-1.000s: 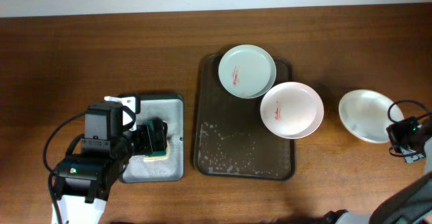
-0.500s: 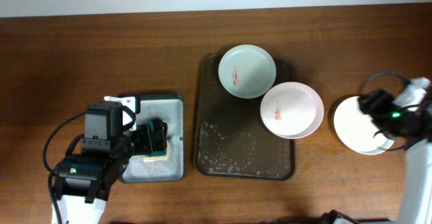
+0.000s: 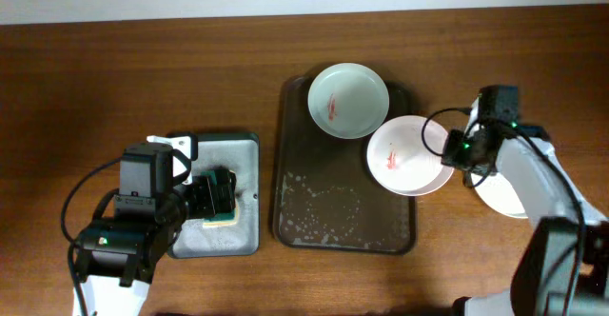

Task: Clean dirty plates on tray and stack at the side
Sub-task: 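Drag the pink plate toward the tray center with the right gripper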

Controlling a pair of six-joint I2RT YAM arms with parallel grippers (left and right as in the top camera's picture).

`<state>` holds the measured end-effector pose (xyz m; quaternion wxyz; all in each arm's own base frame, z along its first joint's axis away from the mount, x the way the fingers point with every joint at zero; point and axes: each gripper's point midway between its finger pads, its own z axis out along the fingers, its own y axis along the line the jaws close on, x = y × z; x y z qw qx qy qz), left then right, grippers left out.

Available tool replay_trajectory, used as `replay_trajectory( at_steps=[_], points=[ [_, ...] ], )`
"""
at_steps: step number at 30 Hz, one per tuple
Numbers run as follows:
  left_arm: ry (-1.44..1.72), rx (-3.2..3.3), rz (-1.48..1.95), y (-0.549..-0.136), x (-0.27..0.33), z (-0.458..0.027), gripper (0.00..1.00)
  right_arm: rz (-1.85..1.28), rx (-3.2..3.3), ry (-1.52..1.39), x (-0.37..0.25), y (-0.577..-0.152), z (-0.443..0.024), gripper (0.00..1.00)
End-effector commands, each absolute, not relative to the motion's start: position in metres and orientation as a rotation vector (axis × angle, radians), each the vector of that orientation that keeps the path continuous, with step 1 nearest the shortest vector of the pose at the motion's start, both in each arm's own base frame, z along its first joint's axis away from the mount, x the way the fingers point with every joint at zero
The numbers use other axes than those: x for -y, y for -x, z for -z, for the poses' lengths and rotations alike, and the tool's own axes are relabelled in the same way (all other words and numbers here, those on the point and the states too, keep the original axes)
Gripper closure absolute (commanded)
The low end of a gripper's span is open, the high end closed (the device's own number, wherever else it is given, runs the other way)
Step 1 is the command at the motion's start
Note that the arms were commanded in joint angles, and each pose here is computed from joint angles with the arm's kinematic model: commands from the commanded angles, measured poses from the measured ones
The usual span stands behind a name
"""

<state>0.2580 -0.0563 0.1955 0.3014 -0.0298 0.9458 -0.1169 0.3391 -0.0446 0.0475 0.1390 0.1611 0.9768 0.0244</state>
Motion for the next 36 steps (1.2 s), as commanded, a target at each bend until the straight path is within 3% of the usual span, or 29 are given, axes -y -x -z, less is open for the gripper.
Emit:
replay_trajectory(
  at_steps=[1,2,3,11,16,18,23,28,30,31,32,36],
  points=[
    [0.065,-2.487,0.320,-0.260,0.057,-0.203,0.00,-0.035,-2.859,-0.473,0.047,-0.336,-0.033,0.67],
    [0.065,-2.487,0.320,-0.260,0.057,-0.203,0.01,-0.018,-2.865,-0.475,0.049,-0.334,-0.033,0.88],
    [0.065,-2.487,0.320,-0.260,0.057,-0.203,0.01,0.000,-2.873,-0.481,0.051,-0.331,-0.032,0.96],
    [0.065,-2.487,0.320,-0.260,0.057,-0.203,0.01,-0.099,-2.810,-0.507,0.036,-0.310,-0.090,0.96],
    [0.065,-2.487,0.320,-0.260,0.057,-0.203,0.01,-0.345,-2.788,-0.314,-0.025,-0.283,-0.132,0.96],
    [0.065,-2.487,0.320,-0.260,0.057,-0.203,0.01,-0.355,-2.831,-0.283,-0.039,-0.275,-0.125,0.96],
    [0.065,-2.487,0.320,-0.260,0.057,-0.203,0.00,-0.425,-2.883,-0.648,-0.075,-0.255,-0.074,0.96],
    [0.065,-2.487,0.320,-0.260,0.057,-0.203,0.01,-0.419,-2.836,-0.629,-0.098,-0.256,-0.056,0.96],
    [0.066,-2.487,0.321,-0.260,0.057,-0.203,0.01,-0.371,-2.831,-0.521,-0.099,-0.259,-0.056,0.85],
    [0.060,-2.489,0.337,-0.260,0.060,-0.204,0.00,-0.370,-2.830,-0.455,-0.100,-0.261,-0.059,0.62],
    [0.050,-2.492,0.367,-0.258,0.064,-0.204,0.01,-0.369,-2.824,-0.361,-0.102,-0.265,-0.064,0.51],
    [0.036,-2.551,0.426,-0.249,0.071,-0.195,0.00,-0.343,-2.754,0.013,-0.106,-0.275,-0.104,0.47]
  ],
)
